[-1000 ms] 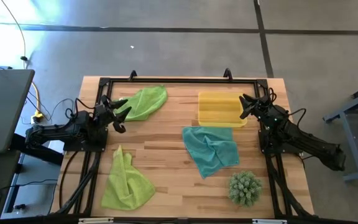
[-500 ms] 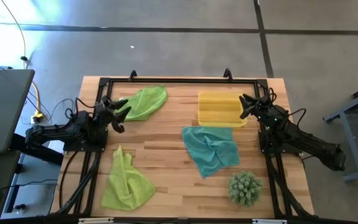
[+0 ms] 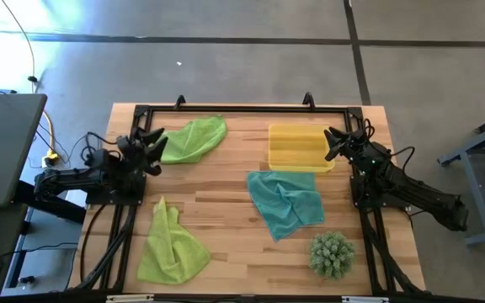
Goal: Roll microfiber towels into tight, uniform cylinder then place into a basket
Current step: Fold the top green microfiber towel
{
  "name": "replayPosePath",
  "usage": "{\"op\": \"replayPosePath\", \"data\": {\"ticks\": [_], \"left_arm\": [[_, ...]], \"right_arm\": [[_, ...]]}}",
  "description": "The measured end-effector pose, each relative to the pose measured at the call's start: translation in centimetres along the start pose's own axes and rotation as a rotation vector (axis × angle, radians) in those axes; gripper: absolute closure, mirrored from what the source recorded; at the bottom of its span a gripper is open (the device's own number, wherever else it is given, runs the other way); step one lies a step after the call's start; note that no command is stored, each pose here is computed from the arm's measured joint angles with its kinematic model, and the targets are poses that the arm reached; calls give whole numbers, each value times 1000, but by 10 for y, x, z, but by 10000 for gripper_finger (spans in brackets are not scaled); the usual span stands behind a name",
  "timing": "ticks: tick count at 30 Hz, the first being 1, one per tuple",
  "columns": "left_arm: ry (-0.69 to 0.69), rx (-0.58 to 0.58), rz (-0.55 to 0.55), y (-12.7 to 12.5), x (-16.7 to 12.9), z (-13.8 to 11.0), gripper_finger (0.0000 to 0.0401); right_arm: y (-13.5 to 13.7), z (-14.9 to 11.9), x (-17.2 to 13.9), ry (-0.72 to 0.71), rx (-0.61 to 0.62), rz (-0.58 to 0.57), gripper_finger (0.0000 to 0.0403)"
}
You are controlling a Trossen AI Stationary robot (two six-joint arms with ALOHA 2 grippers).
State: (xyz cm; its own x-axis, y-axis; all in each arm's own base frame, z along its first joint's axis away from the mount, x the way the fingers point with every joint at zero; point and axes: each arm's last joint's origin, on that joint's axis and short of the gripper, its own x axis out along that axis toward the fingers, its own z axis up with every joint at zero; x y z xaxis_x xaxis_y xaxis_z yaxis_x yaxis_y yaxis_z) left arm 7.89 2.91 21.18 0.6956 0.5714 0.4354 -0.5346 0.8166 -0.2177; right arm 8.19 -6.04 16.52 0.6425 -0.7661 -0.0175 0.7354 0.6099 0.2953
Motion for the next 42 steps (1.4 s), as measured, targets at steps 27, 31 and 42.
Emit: {"op": "replayPosePath", "data": {"ticks": [27, 31, 42], "left_arm": [[317, 176, -73, -43, 88, 42, 219], [565, 209, -24, -53, 111, 29, 219], [1045, 382, 271, -53, 152, -27, 220]], "right_arm": [[0, 0, 0, 0, -150, 0, 276], [0, 0, 0, 0, -150, 0, 276], [0, 0, 0, -1, -149, 0, 276]]}}
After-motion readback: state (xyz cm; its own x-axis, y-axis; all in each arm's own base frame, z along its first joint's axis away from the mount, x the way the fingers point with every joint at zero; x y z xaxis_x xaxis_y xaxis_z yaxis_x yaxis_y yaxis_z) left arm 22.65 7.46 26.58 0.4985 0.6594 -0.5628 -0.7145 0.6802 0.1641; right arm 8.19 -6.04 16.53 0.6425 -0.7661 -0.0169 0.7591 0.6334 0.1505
